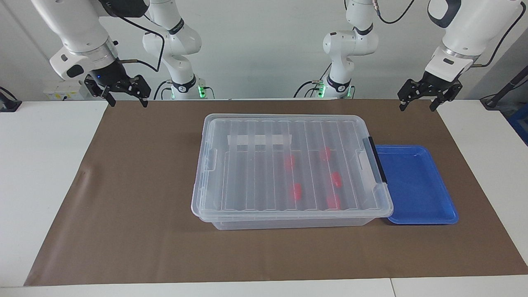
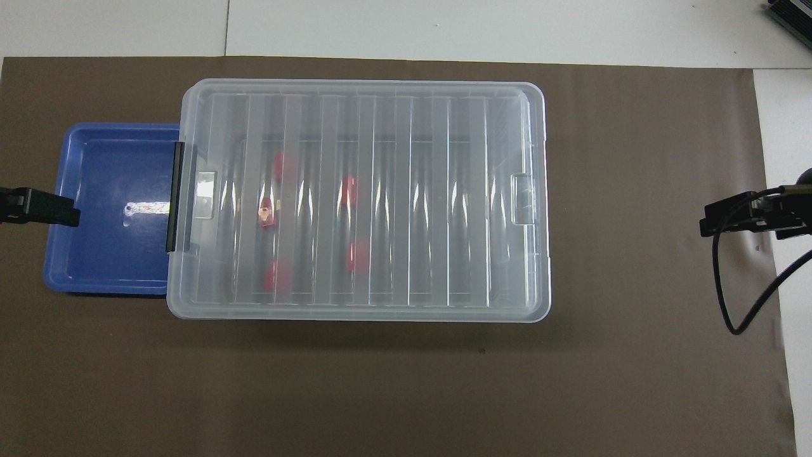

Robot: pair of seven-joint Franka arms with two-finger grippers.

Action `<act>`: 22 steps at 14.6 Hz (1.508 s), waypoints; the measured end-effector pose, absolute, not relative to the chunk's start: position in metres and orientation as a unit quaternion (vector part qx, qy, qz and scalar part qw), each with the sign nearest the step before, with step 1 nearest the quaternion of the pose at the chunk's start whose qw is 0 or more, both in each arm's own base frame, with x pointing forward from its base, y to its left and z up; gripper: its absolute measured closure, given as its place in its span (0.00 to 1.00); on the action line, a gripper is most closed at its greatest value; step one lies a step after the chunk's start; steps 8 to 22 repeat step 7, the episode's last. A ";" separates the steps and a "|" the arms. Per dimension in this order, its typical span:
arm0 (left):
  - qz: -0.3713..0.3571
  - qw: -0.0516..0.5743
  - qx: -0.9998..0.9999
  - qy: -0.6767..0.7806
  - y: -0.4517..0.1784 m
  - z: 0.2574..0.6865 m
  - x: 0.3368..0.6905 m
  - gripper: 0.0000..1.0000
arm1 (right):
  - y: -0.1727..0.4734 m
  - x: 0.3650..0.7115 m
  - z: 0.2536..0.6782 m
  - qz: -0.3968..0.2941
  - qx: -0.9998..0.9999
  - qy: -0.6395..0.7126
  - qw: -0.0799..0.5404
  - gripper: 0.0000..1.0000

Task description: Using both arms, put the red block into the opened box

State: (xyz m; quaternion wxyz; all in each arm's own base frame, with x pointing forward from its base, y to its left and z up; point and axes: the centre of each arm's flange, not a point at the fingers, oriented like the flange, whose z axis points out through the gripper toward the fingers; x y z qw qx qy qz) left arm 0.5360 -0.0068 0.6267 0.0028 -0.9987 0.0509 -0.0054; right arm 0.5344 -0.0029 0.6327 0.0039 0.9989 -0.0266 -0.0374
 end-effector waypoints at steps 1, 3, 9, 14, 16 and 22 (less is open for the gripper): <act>-0.005 0.003 -0.999 0.051 -0.007 0.627 0.536 0.00 | -0.004 0.534 0.633 -0.037 0.999 -0.026 0.006 0.00; -0.005 0.003 -0.999 0.051 -0.007 0.627 0.536 0.00 | -0.004 0.534 0.633 -0.037 0.999 -0.026 0.009 0.00; -0.005 0.003 -0.999 0.051 -0.007 0.627 0.536 0.00 | -0.004 0.534 0.633 -0.037 0.999 -0.027 0.010 0.00; -0.005 0.003 -0.999 0.051 -0.007 0.627 0.536 0.00 | -0.004 0.534 0.633 -0.037 0.999 -0.027 0.010 0.00; -0.005 0.003 -0.999 0.051 -0.007 0.627 0.536 0.00 | -0.004 0.534 0.633 -0.037 0.999 -0.027 0.010 0.00; -0.005 0.003 -0.999 0.051 -0.007 0.627 0.536 0.00 | -0.004 0.534 0.633 -0.037 0.999 -0.027 0.010 0.00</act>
